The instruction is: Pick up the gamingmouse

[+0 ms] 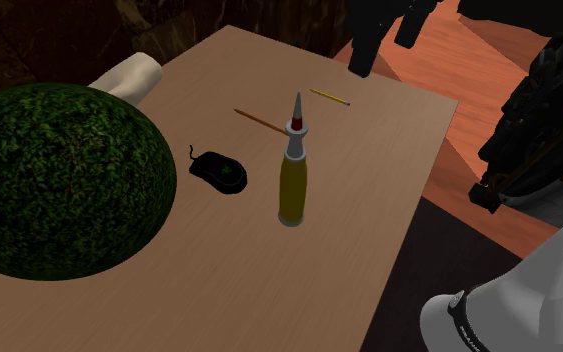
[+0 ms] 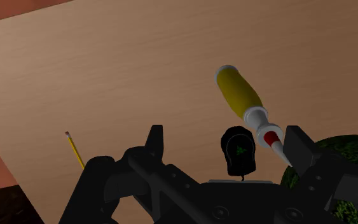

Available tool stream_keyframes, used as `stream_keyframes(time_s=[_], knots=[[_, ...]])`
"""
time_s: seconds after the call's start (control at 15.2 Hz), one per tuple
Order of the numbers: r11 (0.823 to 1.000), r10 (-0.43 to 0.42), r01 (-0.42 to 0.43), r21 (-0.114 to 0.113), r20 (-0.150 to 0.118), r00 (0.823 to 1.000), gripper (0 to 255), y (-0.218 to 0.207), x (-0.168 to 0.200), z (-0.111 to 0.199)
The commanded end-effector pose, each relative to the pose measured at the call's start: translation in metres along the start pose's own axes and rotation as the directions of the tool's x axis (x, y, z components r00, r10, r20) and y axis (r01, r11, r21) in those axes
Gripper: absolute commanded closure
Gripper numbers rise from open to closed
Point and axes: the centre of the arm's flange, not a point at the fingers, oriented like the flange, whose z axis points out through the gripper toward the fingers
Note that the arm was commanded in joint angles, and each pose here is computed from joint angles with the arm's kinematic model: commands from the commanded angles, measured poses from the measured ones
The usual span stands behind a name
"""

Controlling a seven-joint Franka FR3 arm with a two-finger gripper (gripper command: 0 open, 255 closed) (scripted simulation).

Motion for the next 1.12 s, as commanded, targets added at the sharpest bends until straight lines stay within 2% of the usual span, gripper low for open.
stream_keyframes(time_s=[0.0,1.06], knots=[[1.0,0.0,0.0,0.0,0.0,1.0,0,0.0,0.0,0.0],[0.999,-0.042,0.043,-0.03,0.032,0.999,0,-0.056,0.156,0.139]])
